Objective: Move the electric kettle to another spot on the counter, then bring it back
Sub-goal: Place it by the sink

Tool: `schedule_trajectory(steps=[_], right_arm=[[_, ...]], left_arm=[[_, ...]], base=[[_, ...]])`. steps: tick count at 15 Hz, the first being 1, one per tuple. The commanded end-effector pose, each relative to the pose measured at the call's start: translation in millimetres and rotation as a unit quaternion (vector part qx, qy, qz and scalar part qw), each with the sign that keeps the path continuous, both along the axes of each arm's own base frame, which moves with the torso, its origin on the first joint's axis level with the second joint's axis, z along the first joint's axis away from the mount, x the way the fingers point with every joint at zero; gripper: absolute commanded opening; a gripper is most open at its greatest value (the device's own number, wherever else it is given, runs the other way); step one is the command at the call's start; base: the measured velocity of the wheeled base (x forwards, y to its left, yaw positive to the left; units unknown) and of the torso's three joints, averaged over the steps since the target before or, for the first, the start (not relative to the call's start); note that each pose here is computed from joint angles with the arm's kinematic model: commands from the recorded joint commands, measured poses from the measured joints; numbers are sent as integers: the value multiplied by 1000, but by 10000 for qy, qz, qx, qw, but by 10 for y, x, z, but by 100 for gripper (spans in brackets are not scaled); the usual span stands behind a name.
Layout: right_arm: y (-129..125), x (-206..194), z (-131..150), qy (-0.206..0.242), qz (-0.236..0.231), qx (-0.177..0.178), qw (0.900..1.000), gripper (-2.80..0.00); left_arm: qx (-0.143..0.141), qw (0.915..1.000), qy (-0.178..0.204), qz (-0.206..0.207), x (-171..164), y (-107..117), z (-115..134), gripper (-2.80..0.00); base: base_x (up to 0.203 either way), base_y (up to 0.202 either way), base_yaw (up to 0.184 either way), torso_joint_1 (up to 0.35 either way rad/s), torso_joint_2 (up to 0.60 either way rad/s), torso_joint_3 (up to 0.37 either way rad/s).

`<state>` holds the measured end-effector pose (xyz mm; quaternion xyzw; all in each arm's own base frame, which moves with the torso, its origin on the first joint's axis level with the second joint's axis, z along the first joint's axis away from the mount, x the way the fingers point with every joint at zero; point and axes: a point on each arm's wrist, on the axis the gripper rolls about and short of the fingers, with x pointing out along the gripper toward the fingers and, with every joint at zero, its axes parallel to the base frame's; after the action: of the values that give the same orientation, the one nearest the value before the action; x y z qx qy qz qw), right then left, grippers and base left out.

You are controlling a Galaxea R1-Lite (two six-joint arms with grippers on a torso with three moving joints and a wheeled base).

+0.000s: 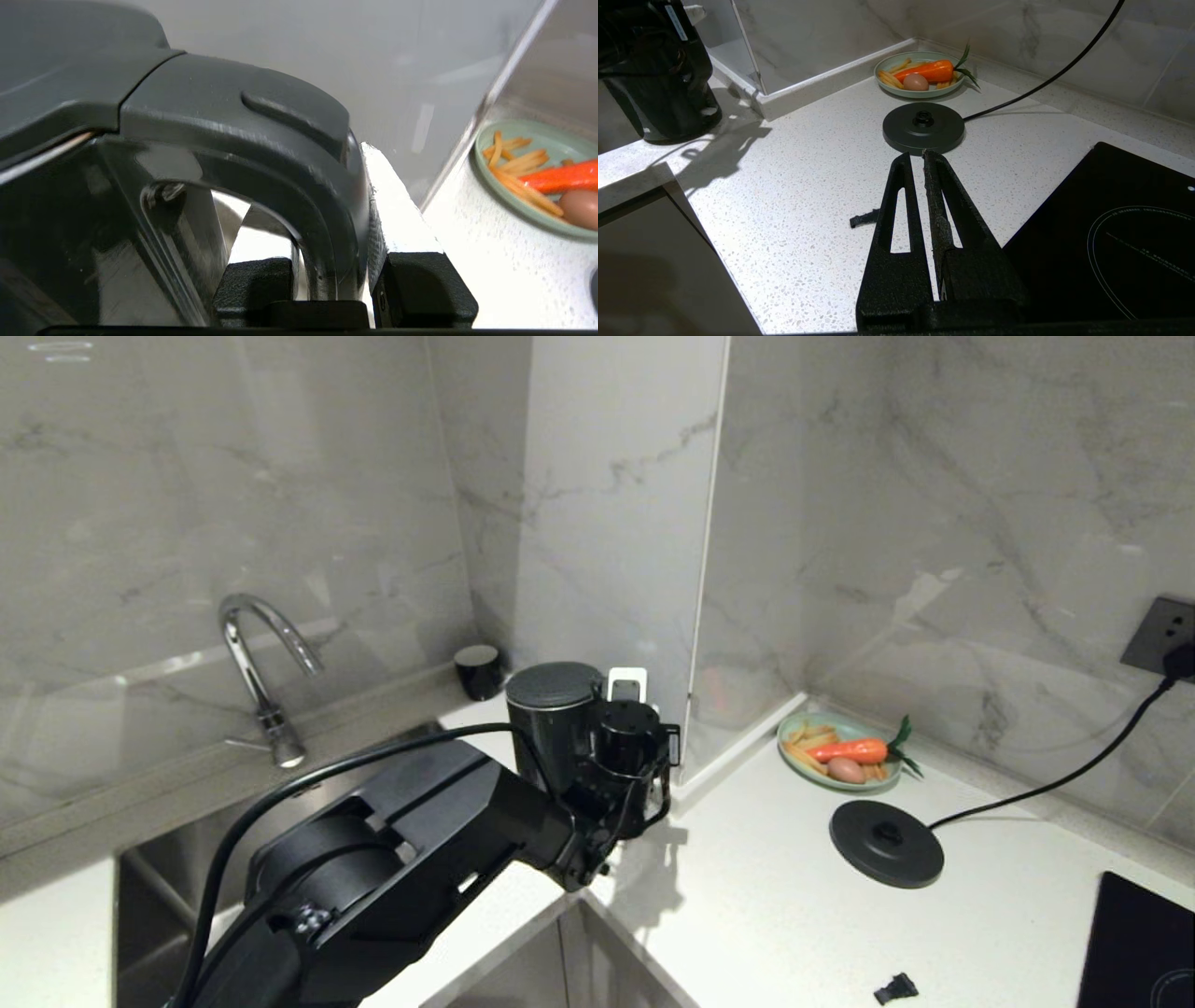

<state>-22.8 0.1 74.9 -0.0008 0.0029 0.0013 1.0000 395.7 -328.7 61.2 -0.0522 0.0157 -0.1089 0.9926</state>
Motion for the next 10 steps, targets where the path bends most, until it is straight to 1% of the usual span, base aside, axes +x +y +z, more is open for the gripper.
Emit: schedule_trajectory(steps=[1, 10], right_arm=[[0, 0, 0, 2, 4, 1, 10000, -280], [0, 0, 0, 2, 2, 1, 10000, -280]], left_arm=[[-112, 9999, -95, -4, -72, -12, -39, -280], [-5, 10000, -77, -60, -149, -48, -65, -280]], base=[[0, 0, 0, 0, 0, 0], [0, 0, 0, 0, 0, 0]])
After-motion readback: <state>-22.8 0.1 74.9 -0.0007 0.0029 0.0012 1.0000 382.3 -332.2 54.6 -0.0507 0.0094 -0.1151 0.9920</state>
